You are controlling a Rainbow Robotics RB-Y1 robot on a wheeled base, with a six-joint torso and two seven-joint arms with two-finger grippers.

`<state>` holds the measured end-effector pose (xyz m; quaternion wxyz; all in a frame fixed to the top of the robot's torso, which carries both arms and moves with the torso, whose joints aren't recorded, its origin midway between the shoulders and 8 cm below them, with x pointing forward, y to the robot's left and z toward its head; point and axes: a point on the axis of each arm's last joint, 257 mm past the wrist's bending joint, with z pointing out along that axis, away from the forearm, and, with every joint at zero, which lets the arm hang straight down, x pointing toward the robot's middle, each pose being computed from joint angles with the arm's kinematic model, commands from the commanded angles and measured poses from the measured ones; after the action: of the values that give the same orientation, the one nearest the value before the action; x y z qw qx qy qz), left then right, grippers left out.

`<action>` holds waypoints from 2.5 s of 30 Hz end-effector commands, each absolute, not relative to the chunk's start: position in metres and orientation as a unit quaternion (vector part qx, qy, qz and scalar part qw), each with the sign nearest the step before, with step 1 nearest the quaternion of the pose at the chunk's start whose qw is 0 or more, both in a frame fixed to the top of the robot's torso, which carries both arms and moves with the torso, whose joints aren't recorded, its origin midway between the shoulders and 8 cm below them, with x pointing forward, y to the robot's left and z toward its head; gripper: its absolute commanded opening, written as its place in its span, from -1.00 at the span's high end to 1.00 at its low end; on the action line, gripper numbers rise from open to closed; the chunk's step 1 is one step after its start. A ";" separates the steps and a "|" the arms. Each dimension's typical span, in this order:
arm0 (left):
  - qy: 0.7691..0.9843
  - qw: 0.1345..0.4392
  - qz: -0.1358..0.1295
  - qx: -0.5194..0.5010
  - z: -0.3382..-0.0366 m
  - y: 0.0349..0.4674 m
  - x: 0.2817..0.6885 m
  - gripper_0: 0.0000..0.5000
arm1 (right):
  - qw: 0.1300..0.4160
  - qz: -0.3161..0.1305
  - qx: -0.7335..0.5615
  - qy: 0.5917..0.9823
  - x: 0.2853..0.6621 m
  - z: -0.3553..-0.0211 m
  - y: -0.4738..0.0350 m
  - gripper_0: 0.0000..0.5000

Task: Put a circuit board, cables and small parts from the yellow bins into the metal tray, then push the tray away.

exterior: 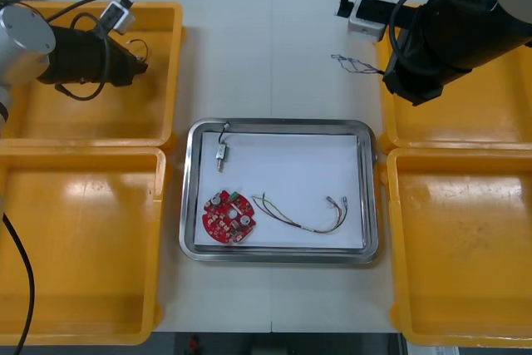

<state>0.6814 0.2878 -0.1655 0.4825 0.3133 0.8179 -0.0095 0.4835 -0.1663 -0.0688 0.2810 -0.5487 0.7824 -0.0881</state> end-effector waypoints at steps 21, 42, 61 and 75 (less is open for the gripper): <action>0.797 0.501 0.022 0.338 -0.163 0.291 0.687 -1.00 | 0.200 -0.107 -0.642 0.733 0.454 -0.175 -0.072 1.00; 0.799 0.491 0.029 0.346 -0.179 0.294 0.682 0.71 | 0.182 -0.120 -0.641 0.736 0.476 -0.242 -0.065 1.00; 0.806 0.483 0.017 0.342 -0.169 0.297 0.676 1.00 | 0.165 -0.128 -0.647 0.734 0.473 -0.255 -0.072 0.21; 0.856 0.417 0.045 0.302 -0.135 0.320 0.650 1.00 | 0.185 -0.130 -0.639 0.736 0.479 -0.238 -0.069 -1.00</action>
<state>0.6539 0.2911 -0.1664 0.4064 0.3885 0.8255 0.0492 0.4790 -0.0840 -0.2516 0.1599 -0.6457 0.7338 -0.1381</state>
